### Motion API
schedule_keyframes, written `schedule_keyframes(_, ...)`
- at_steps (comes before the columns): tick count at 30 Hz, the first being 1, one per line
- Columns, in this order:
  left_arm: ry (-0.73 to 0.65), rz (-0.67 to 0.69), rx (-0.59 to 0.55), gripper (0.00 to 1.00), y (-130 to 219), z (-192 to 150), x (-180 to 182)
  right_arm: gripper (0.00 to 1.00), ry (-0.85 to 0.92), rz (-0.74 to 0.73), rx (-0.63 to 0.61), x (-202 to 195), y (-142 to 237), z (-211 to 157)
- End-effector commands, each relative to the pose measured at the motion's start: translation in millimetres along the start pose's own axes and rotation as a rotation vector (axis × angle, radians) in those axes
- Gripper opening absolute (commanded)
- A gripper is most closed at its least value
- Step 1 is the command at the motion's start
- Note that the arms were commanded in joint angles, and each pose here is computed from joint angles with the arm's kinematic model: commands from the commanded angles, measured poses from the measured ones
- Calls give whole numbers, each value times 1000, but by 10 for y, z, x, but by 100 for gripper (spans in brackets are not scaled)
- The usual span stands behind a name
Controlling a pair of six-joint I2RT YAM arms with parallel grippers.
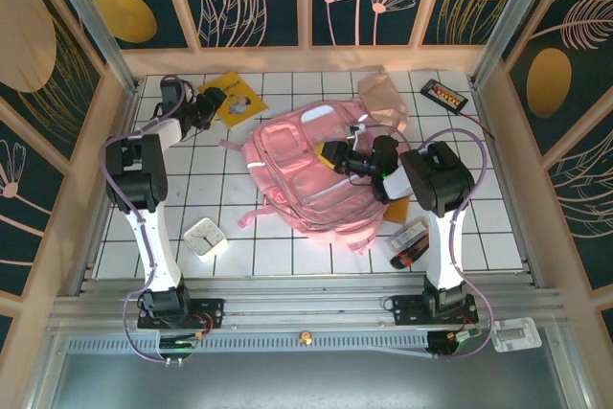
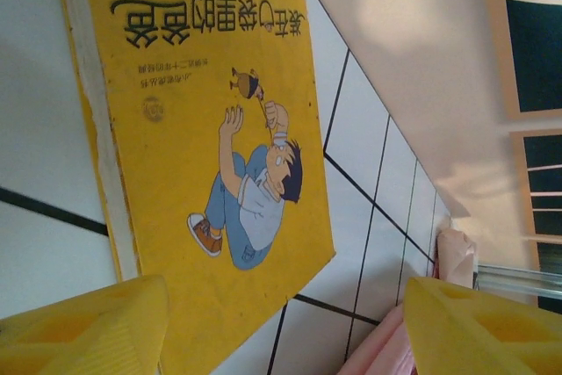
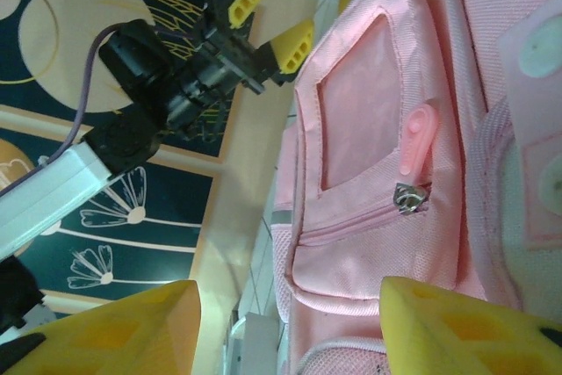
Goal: Pack books, pencil case, and school supplies into a backpack
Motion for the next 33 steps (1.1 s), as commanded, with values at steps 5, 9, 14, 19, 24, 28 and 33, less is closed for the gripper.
schedule_keyframes(5,6,85,11,67,-117,46,171,57,-55,27,7,-183,97,-157)
schedule_keyframes(9,19,111,13,65,-156,45,234,56,-59,17,13,-202,85,-153)
schedule_keyframes(14,13,123,21,62,-232,74,215,56,-53,-6,31,-219,49,-131)
schedule_keyframes(19,5,161,35,55,-338,89,235,56,-30,-66,63,-207,-22,-110)
schedule_keyframes(24,2,164,44,49,-414,90,222,56,36,-191,129,-175,-140,-85)
schedule_keyframes(28,-2,172,50,47,-468,85,217,56,65,-254,175,-153,-220,-89)
schedule_keyframes(33,-6,173,55,35,-515,71,202,56,96,-304,205,-106,-291,-88)
Point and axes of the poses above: each hand's point on the last joint's axis, 136 mm out from that joint toward the fingers, its own y axis back along the fingers, its own x axis along the line the jaws close on, z = x × y, the point moved 8 cm from there along y, back along the fingers, and after that the axes turned 11 degrees about y, right-handed, at the moved point
